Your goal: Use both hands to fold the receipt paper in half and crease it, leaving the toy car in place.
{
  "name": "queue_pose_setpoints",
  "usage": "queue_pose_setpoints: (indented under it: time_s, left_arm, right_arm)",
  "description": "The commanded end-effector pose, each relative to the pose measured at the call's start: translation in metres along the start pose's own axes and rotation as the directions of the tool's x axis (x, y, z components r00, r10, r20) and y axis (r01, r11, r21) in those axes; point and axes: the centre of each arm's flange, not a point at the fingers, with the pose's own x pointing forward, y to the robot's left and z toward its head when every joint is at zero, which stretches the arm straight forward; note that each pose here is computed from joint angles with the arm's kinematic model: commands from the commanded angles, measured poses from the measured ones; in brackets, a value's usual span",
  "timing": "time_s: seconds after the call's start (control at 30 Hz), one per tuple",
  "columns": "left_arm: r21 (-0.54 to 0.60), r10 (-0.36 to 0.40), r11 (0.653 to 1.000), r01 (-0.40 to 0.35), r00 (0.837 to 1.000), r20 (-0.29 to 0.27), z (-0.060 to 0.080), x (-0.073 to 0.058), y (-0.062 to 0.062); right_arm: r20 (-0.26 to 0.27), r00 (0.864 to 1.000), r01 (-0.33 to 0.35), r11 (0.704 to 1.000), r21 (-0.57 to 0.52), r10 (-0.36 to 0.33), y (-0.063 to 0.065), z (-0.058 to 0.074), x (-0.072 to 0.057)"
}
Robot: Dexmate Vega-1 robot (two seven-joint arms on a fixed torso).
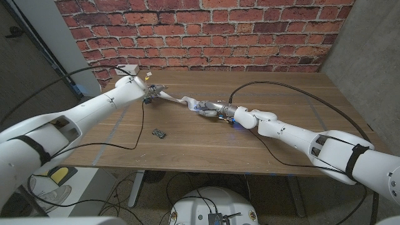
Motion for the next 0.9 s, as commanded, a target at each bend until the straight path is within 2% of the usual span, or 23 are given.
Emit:
queue_pose_setpoints:
  time_s: [0.03, 0.23, 0.4, 0.47, 0.57, 0.63, 0.73, 0.9]
  left_arm:
    - [-0.041, -0.09, 0.995, 0.096, 0.987, 0.132, 0.012, -0.016, -0.004]
    - [-0.072, -0.153, 0.984, 0.164, 0.978, 0.144, 0.006, -0.013, -0.015]
    - [-0.096, -0.204, 0.97, 0.225, 0.961, 0.189, 0.006, -0.011, -0.021]
    - [-0.107, -0.234, 0.958, 0.264, 0.944, 0.234, 0.007, -0.01, -0.023]
    - [-0.148, -0.284, 0.927, 0.346, 0.901, 0.329, 0.009, -0.008, -0.024]
    - [-0.162, -0.283, 0.917, 0.363, 0.883, 0.375, 0.013, -0.011, -0.024]
    - [-0.186, -0.255, 0.914, 0.36, 0.867, 0.428, 0.019, -0.019, -0.02]
    - [-0.245, -0.187, 0.909, 0.336, 0.856, 0.481, 0.024, -0.038, -0.009]
  right_arm:
    - [0.01, 1.0, 0.012, 1.0, 0.012, -0.013, 0.0, 0.0, -0.003]
    - [0.01, 1.0, 0.007, 1.0, 0.015, -0.007, 0.003, 0.001, -0.005]
    - [0.013, 1.0, 0.009, 1.0, 0.015, -0.009, 0.004, 0.002, -0.006]
    - [0.015, 1.0, 0.011, 1.0, 0.014, -0.012, 0.003, 0.003, -0.007]
    - [0.014, 1.0, 0.011, 1.0, 0.01, -0.011, 0.003, 0.004, -0.008]
    - [0.013, 1.0, 0.011, 1.0, 0.009, -0.011, 0.004, 0.004, -0.008]
    - [0.008, 1.0, 0.011, 1.0, 0.012, -0.011, 0.005, 0.004, -0.01]
    - [0.002, 1.0, 0.012, 1.0, 0.009, -0.012, 0.005, 0.002, -0.012]
